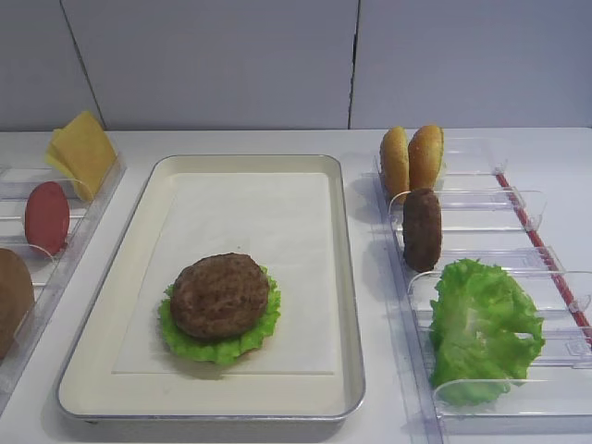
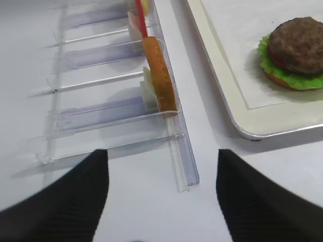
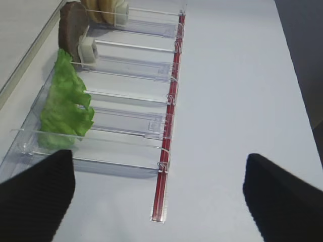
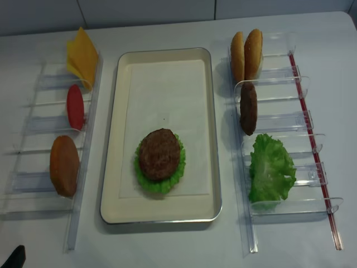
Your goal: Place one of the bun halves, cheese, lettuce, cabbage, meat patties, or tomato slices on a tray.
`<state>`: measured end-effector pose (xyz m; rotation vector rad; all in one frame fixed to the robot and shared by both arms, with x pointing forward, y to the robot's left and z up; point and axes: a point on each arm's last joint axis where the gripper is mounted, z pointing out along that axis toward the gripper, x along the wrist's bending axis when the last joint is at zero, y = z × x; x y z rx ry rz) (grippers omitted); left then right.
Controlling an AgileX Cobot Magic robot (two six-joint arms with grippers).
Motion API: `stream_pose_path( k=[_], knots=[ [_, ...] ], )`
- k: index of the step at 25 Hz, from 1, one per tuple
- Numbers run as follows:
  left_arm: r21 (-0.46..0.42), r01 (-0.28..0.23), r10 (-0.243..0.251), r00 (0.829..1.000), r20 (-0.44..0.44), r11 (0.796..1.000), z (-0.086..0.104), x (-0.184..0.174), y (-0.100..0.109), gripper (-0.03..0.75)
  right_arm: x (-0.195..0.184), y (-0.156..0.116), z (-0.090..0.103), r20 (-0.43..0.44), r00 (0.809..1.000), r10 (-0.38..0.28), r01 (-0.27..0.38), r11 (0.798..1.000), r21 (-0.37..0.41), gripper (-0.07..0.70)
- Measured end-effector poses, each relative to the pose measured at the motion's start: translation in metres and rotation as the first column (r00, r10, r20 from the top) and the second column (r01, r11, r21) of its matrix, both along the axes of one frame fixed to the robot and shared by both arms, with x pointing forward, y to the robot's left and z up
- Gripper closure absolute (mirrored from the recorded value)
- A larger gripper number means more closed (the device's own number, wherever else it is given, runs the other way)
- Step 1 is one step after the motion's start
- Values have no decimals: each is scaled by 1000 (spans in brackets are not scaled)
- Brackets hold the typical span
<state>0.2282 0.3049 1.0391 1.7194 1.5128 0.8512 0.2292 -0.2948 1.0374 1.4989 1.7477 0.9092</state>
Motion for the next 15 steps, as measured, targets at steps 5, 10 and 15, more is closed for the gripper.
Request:
stream_pose_path(
  k=[5,10,15],
  knots=[
    [0,0,0,1000,0,1000,0,0,0,250,0,0,0,1,1000,-1,1,1000,2,-62],
    [0,0,0,1000,0,1000,0,0,0,250,0,0,0,1,1000,-1,1,1000,2,-62],
    [0,0,0,1000,0,1000,0,0,0,250,0,0,0,1,1000,-1,1,1000,2,-62]
  ],
)
